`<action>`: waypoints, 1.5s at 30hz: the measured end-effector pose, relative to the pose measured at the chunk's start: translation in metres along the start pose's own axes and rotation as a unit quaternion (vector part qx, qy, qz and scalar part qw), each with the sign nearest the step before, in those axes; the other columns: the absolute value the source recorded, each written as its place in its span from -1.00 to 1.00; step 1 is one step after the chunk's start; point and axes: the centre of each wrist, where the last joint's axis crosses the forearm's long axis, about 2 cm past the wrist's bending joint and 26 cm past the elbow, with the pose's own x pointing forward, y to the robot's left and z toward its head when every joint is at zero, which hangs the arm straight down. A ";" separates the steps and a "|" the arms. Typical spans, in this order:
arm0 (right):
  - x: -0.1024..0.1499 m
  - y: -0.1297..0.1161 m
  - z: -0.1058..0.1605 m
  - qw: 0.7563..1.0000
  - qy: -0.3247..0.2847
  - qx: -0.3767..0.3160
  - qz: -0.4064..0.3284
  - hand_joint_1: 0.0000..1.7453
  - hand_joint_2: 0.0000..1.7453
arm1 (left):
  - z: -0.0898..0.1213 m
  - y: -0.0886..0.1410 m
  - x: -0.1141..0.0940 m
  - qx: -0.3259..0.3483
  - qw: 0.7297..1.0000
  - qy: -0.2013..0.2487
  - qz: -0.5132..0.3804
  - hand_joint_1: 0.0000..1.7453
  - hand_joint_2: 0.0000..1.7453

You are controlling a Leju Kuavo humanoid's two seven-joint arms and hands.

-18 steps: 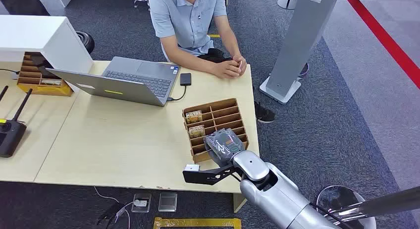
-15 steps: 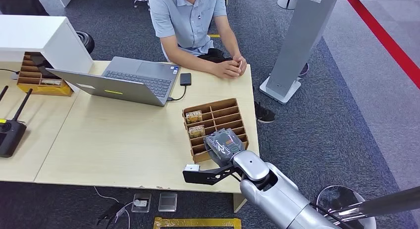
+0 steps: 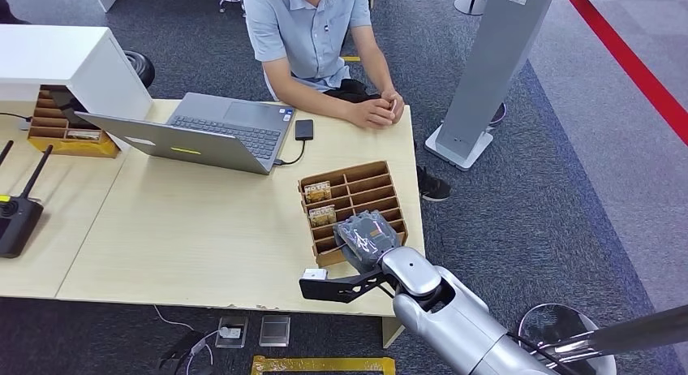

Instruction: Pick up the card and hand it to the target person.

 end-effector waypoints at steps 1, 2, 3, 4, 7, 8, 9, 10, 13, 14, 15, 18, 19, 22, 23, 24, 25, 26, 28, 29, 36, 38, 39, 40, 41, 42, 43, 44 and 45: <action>0.000 0.000 0.000 1.000 0.000 0.000 0.000 0.68 1.00 | 0.000 0.000 0.000 0.000 1.000 0.000 0.000 -1.00 1.00; 0.000 0.000 0.000 1.000 0.000 0.000 -0.001 0.68 1.00 | 0.000 0.000 0.000 0.001 1.000 0.001 0.000 -1.00 1.00; 0.000 0.000 0.000 1.000 0.000 0.000 -0.001 0.68 1.00 | 0.000 0.000 0.000 0.002 1.000 0.002 0.000 -1.00 1.00; 0.000 0.000 0.000 1.000 0.000 0.000 -0.002 0.68 1.00 | 0.000 0.000 0.000 0.003 1.000 0.003 0.000 -1.00 1.00; 0.000 0.000 0.000 1.000 0.000 0.000 -0.004 0.68 1.00 | 0.000 0.000 0.000 0.005 1.000 0.003 0.000 -1.00 1.00; 0.000 0.000 0.000 1.000 0.000 0.000 -0.005 0.68 1.00 | 0.000 0.000 0.000 0.006 1.000 0.004 0.001 -1.00 1.00; 0.000 0.000 0.000 1.000 0.001 0.000 -0.006 0.68 1.00 | 0.000 0.000 0.000 0.006 1.000 0.004 0.001 -1.00 1.00; 0.000 0.000 0.000 1.000 0.001 0.000 -0.007 0.68 1.00 | 0.000 0.000 0.000 0.007 1.000 0.005 0.001 -1.00 1.00; -0.001 -0.001 0.000 1.000 0.005 0.000 -0.013 0.68 1.00 | 0.000 0.000 0.000 0.007 1.000 0.007 0.001 -1.00 1.00; -0.002 -0.002 0.000 1.000 0.006 -0.001 -0.017 0.68 1.00 | 0.000 0.000 0.000 0.007 1.000 0.007 0.001 -1.00 1.00; -0.003 -0.003 0.000 1.000 0.009 -0.001 -0.022 0.68 1.00 | 0.000 0.000 0.000 0.008 1.000 0.007 0.001 -1.00 1.00; -0.007 -0.008 0.000 0.999 0.017 0.001 -0.046 0.68 1.00 | 0.000 0.000 -0.001 0.009 1.000 0.008 0.002 -1.00 1.00; -0.010 -0.011 0.000 0.998 0.021 0.003 -0.059 0.68 1.00 | 0.000 0.000 -0.002 0.010 1.000 0.009 0.002 -1.00 1.00; -0.021 -0.025 0.003 0.994 0.035 0.007 -0.102 0.68 1.00 | 0.000 0.001 -0.005 0.011 1.000 0.011 0.005 -1.00 1.00; -0.025 -0.030 0.004 0.993 0.040 0.006 -0.114 0.68 1.00 | 0.000 0.002 -0.006 0.011 1.000 0.013 0.005 -1.00 1.00; -0.029 -0.036 0.006 0.991 0.046 0.002 -0.125 0.68 1.00 | 0.000 0.002 -0.007 0.012 1.000 0.014 0.006 -1.00 1.00; -0.034 -0.042 0.008 0.990 0.052 -0.005 -0.133 0.68 1.00 | 0.000 0.002 -0.008 0.012 1.000 0.015 0.007 -1.00 1.00; -0.038 -0.049 0.011 0.988 0.058 -0.013 -0.140 0.68 1.00 | 0.000 0.002 -0.010 0.012 1.000 0.015 0.008 -1.00 1.00; -0.048 -0.063 0.017 0.986 0.070 -0.036 -0.150 0.68 1.00 | 0.001 0.003 -0.013 0.013 1.000 0.016 0.010 -1.00 1.00; -0.052 -0.071 0.020 0.984 0.074 -0.049 -0.153 0.68 1.00 | 0.001 0.003 -0.015 0.014 1.000 0.016 0.011 -1.00 1.00; -0.074 -0.110 0.046 0.974 0.087 -0.130 -0.166 0.68 1.00 | 0.001 0.002 -0.021 0.014 1.000 0.018 0.015 -1.00 1.00; -0.077 -0.119 0.052 0.971 0.086 -0.150 -0.168 0.68 1.00 | 0.001 0.002 -0.022 0.014 1.000 0.018 0.016 -1.00 1.00; -0.077 -0.123 0.054 0.969 0.085 -0.159 -0.167 0.68 1.00 | 0.001 0.002 -0.022 0.014 1.000 0.018 0.016 -1.00 1.00; -0.078 -0.125 0.056 0.968 0.084 -0.169 -0.165 0.68 1.00 | 0.001 0.002 -0.022 0.014 1.000 0.018 0.016 -1.00 1.00; -0.078 -0.127 0.056 0.967 0.083 -0.177 -0.161 0.68 1.00 | 0.001 0.002 -0.022 0.014 1.000 0.018 0.017 -1.00 1.00; -0.078 -0.128 0.057 0.966 0.083 -0.190 -0.156 0.68 1.00 | 0.001 0.002 -0.022 0.014 1.000 0.017 0.017 -1.00 1.00; -0.078 -0.129 0.057 0.963 0.083 -0.207 -0.150 0.68 1.00 | 0.001 0.002 -0.021 0.014 1.000 0.017 0.018 -1.00 1.00; -0.077 -0.130 0.057 0.960 0.082 -0.229 -0.142 0.68 1.00 | 0.001 0.002 -0.021 0.014 1.000 0.016 0.018 -1.00 1.00; -0.077 -0.132 0.056 0.955 0.080 -0.252 -0.135 0.68 1.00 | 0.001 0.002 -0.020 0.013 1.000 0.016 0.019 -1.00 1.00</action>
